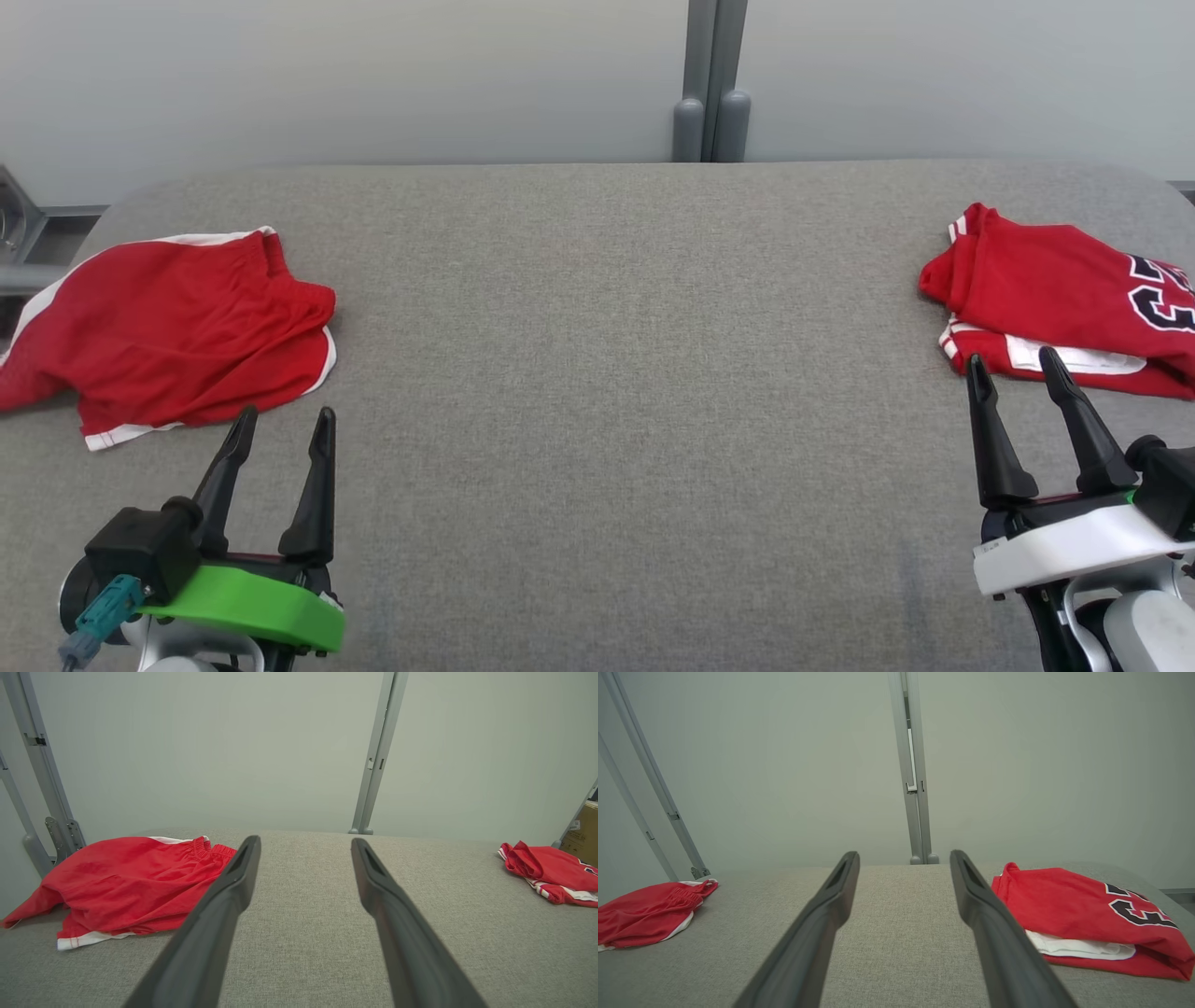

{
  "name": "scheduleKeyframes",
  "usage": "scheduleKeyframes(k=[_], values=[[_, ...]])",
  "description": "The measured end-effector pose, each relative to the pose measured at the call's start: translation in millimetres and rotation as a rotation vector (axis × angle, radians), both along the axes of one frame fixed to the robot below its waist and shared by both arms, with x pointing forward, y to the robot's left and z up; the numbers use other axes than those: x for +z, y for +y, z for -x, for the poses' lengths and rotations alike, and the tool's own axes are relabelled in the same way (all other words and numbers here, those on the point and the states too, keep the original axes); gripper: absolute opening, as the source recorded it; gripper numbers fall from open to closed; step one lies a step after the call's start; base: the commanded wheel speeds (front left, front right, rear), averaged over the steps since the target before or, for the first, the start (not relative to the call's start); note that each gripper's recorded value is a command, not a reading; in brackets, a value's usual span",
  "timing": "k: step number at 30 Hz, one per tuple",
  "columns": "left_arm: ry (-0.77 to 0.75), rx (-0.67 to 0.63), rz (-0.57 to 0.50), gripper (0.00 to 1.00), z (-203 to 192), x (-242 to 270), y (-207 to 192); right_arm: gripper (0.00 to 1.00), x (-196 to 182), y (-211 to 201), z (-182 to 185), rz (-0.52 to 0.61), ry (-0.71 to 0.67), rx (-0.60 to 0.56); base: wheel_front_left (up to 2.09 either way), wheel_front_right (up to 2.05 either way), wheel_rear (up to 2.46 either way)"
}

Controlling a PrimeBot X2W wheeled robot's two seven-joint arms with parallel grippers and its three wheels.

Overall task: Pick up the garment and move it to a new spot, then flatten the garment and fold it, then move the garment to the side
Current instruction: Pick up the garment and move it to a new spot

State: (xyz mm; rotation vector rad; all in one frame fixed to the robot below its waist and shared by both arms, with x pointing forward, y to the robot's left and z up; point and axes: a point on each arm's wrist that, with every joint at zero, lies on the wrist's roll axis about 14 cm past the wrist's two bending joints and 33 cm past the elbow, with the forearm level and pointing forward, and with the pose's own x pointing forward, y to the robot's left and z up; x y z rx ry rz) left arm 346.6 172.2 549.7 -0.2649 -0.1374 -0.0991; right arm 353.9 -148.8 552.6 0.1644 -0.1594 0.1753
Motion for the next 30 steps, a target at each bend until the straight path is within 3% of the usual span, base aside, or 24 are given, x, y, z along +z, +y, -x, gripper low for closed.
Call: scheduleKeyframes(k=[11,30], values=[[0.007,0.069,-0.01,1.0,13.3,-3.6,18.7,1.0,-0.1,27.5,-4.7,-0.006,0.005,0.085,0.0,0.0,0.0],[0.013,0.281,0.001,1.0,55.6,-6.0,76.8,1.0,-6.5,124.1,-3.9,-0.038,0.058,0.387,0.0,0.0,0.0]])
